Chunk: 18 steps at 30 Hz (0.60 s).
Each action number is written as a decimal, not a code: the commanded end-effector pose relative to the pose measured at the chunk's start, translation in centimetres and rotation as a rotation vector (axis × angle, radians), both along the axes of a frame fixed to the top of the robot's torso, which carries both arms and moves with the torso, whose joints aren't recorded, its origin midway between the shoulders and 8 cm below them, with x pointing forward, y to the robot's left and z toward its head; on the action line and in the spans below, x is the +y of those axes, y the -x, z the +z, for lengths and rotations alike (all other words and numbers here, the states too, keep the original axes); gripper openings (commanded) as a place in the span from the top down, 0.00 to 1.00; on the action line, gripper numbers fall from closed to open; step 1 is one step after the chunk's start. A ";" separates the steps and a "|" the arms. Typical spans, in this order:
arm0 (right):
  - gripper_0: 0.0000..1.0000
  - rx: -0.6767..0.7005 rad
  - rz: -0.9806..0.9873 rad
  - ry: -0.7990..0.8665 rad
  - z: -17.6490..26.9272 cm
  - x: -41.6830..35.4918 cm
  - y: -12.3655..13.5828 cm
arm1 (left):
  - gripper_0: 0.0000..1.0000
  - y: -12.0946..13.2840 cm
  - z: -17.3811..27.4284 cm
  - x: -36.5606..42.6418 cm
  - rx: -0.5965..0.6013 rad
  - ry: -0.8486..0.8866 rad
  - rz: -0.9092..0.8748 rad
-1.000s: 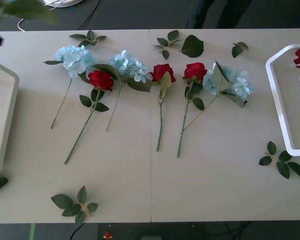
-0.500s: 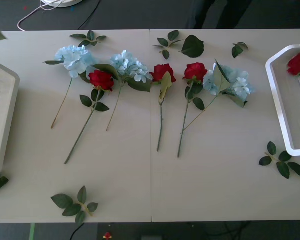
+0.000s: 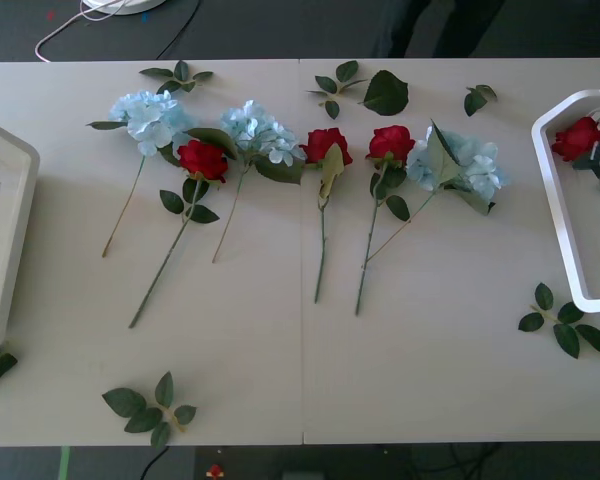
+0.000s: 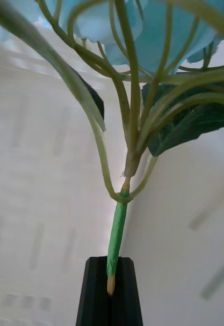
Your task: Place the red flowers into the right box and the blue flowers into the left box. If a person shows an open palm, hand one flower to the person first, then continue sorting.
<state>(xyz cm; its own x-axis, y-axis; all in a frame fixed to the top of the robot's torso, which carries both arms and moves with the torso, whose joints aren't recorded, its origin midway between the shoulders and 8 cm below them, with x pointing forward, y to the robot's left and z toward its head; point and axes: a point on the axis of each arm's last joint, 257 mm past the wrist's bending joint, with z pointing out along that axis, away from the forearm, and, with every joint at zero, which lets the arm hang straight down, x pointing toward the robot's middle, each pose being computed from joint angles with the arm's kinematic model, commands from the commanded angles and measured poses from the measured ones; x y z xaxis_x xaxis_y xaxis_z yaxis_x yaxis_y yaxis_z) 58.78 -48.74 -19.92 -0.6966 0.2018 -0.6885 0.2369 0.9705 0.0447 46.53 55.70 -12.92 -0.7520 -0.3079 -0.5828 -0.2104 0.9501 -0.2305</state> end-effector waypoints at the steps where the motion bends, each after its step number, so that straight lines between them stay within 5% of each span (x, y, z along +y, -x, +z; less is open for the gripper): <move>1: 0.00 -0.047 0.014 -0.067 3.9 0.0 2.1 | 1.00 0.9 -1.1 3.8 -0.014 -0.152 0.010; 11: 0.00 -0.042 0.062 -0.374 2.4 10.4 7.6 | 1.00 2.6 -6.1 8.1 -0.033 -0.270 0.091; 18: 0.00 0.021 0.021 -0.579 1.2 17.5 8.8 | 1.00 2.1 -9.1 10.3 -0.084 -0.323 0.151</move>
<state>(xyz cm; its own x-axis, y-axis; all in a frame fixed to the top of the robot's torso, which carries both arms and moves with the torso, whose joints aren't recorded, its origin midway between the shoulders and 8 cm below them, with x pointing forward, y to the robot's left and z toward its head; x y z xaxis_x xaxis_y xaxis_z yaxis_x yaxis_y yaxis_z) 49.87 -33.82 -19.32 -0.7139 0.4965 -0.4937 0.2119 0.8253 0.5235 44.56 65.34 -20.15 -0.6416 -0.2646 -0.7199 -0.3744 0.9272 -0.0072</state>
